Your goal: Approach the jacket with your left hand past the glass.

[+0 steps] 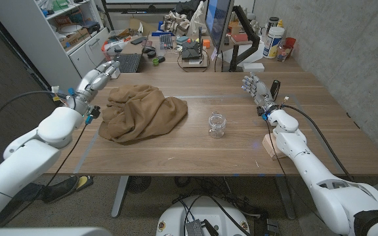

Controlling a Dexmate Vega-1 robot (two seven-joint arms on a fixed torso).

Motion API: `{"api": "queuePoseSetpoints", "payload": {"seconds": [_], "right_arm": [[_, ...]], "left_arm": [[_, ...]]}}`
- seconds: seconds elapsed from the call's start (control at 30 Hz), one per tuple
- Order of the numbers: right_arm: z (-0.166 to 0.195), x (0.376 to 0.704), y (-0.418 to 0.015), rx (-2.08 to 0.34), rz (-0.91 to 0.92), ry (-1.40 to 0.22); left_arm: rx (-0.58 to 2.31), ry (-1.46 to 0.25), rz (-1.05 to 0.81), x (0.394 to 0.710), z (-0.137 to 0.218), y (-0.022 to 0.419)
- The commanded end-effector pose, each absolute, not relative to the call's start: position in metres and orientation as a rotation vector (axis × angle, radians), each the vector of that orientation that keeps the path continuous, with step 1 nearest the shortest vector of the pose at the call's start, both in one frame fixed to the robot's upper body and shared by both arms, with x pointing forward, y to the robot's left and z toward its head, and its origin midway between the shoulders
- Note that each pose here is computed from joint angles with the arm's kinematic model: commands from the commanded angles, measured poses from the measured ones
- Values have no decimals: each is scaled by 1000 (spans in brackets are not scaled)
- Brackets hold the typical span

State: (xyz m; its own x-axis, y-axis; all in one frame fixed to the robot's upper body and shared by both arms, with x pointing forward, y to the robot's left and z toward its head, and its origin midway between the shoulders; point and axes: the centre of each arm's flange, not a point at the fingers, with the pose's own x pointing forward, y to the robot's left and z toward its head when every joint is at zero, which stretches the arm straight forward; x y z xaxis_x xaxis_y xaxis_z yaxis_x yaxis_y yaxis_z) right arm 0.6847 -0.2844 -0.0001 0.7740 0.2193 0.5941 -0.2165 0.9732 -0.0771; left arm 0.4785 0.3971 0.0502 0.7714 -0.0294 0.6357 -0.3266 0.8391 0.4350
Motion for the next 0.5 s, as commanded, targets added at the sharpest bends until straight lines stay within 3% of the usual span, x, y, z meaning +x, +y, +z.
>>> {"api": "queuePoseSetpoints", "payload": {"seconds": [0.03, 0.5], "right_arm": [[-2, 681, -284, -5, 226, -644], [-5, 678, -285, 1, 214, -648]], "left_arm": [[669, -659, 253, 476, 58, 406], [765, -609, 301, 482, 64, 411]]}}
